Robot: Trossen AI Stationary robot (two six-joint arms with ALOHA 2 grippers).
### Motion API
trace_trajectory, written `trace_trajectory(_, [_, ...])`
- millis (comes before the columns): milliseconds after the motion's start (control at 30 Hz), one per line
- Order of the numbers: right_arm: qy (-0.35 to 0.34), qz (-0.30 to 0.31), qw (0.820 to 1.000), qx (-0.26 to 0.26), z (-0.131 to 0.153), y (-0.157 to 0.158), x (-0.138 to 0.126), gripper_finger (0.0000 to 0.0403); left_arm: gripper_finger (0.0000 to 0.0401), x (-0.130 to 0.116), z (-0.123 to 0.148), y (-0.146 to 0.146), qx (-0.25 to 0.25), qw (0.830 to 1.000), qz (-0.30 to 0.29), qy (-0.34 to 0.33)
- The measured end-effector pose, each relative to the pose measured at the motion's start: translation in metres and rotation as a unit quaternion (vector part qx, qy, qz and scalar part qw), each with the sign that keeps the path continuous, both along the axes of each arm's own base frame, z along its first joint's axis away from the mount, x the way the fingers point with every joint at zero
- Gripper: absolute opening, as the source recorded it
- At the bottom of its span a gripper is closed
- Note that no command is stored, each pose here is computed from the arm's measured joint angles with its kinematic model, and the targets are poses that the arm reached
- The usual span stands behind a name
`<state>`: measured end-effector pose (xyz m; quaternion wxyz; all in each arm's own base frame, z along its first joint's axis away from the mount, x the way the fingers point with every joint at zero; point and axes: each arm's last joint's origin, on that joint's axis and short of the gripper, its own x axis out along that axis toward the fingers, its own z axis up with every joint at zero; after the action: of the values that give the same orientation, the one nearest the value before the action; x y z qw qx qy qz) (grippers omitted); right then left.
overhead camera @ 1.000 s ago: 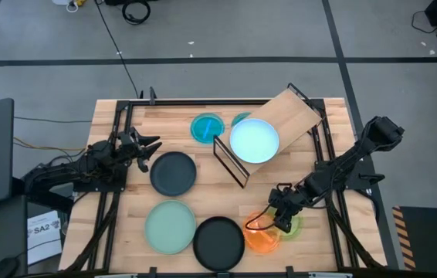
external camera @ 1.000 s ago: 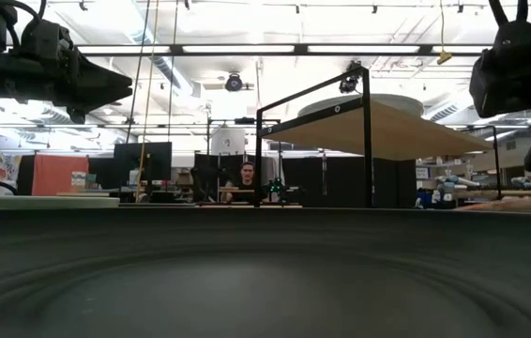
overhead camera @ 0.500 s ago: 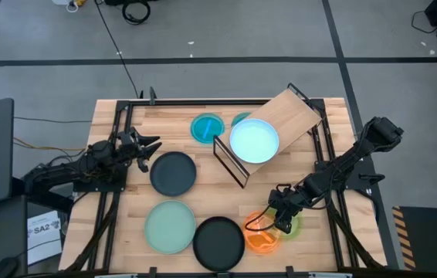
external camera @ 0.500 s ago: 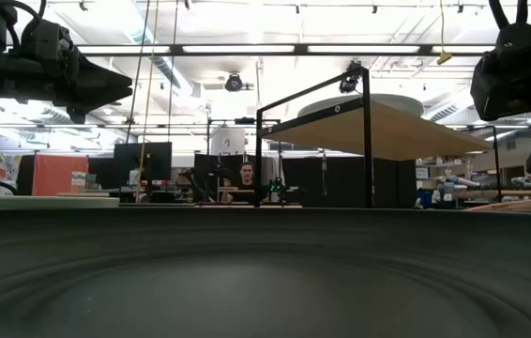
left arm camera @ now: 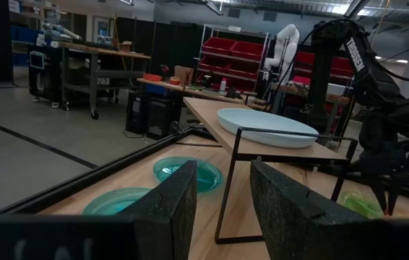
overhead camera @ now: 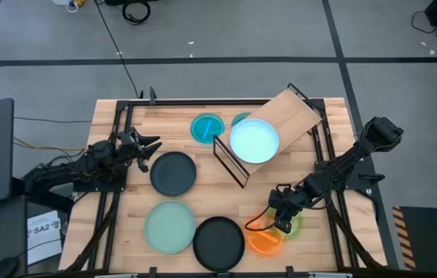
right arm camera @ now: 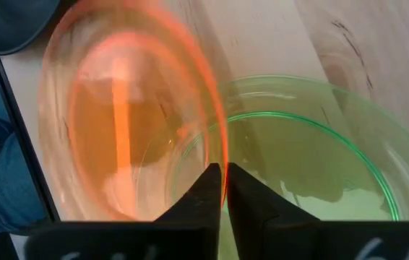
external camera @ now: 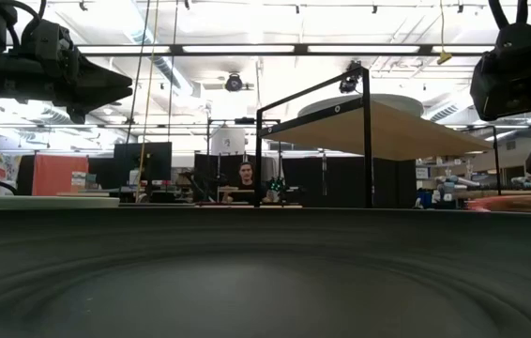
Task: Place and stack plates onto a shelf
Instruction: Put the small orange plate on the shelf
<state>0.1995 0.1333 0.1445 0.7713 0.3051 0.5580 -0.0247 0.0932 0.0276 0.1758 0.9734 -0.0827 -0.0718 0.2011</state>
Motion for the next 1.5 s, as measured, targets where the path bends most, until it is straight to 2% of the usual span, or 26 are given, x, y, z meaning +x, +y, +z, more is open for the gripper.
trace_trajectory(167, [0.0,0.0,1.0,0.0,0.0,0.0,0.0,0.0007,0.0137,0.0,0.0,0.0,0.0,1.0,0.0,0.0])
trace_trajectory(533, [0.006,-0.01,1.0,0.009,0.0,0.0,0.0,0.0008,0.0137,0.0,0.0,0.0,0.0,1.0,0.0,0.0])
trace_trajectory(833, [0.018,-0.006,0.999,0.04,0.004,-0.006,0.003,0.0008,0.0137,0.0,0.0,0.0,0.0,1.0,0.0,0.0])
trace_trajectory(1067, [-0.023,-0.004,0.998,0.061,0.028,-0.015,-0.002,0.0008,0.0137,0.0,0.0,0.0,0.0,1.0,0.0,0.0])
trace_trajectory(1267, [-0.059,-0.009,0.993,0.099,0.055,-0.029,-0.013,0.0008,0.0137,0.0,0.0,0.0,0.0,1.0,0.0,0.0])
trace_trajectory(1500, [-0.127,-0.05,0.983,0.125,0.084,-0.054,-0.023,0.0007,0.0137,0.0,0.0,0.0,0.0,1.0,0.0,0.0])
